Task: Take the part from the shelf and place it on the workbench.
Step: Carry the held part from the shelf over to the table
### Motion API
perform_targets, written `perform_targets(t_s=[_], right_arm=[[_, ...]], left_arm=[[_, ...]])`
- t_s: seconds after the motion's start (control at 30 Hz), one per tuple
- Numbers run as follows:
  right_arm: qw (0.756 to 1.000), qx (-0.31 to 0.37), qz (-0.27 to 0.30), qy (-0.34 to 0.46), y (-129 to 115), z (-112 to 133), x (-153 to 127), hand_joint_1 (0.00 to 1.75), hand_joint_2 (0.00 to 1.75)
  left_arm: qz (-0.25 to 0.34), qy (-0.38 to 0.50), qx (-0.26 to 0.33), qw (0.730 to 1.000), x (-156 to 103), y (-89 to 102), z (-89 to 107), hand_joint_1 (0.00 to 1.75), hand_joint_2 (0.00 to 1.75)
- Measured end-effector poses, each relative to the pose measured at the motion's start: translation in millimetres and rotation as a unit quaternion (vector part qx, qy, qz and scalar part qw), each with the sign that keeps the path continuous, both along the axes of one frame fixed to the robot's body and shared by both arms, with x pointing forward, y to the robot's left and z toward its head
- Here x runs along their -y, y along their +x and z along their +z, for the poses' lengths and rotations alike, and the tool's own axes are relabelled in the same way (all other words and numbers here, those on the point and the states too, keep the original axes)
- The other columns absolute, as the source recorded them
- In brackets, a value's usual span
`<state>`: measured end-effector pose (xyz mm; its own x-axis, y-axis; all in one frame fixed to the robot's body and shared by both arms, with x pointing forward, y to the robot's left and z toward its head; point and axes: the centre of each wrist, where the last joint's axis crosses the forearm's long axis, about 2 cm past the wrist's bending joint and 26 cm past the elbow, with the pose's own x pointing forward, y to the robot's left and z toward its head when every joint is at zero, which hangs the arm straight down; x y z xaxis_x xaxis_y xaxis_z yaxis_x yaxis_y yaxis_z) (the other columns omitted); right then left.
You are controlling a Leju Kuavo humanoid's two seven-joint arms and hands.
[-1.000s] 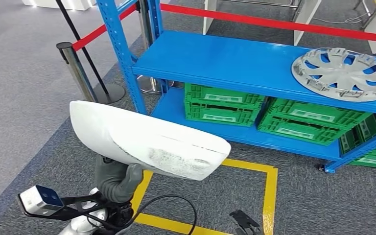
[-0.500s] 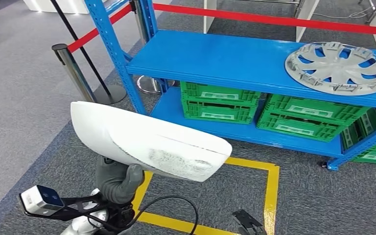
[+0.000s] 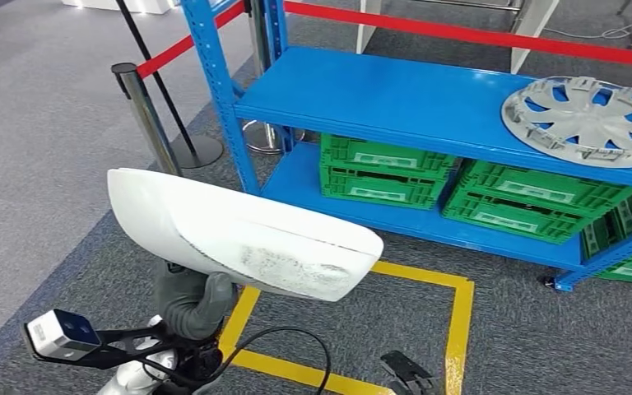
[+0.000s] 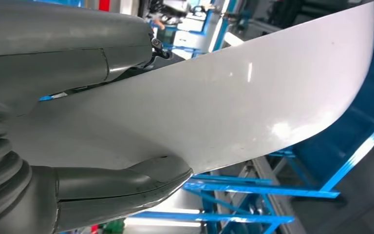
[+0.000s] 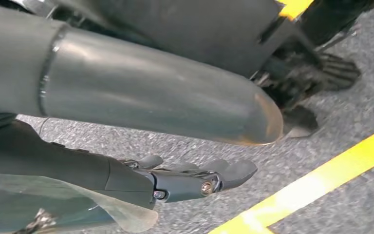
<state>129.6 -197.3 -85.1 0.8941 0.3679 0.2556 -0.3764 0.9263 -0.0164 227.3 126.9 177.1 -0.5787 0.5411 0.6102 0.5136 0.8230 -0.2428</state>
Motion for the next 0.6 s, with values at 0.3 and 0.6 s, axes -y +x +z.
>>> perform_targets(t_s=[0.3,0.6], right_arm=[[1.000,-0.005,0.007,0.005,2.2,0.7,-0.7,0.00,0.00],[1.000,-0.005,0.013,0.013,5.7,2.8,-5.8,0.00,0.00]], left_arm=[[-0.001,-0.002,0.000,1.000,0.7,0.3,0.2,1.75,1.75],[-0.005,-0.003,0.003,1.000,1.1,1.9,1.7,1.75,1.75]])
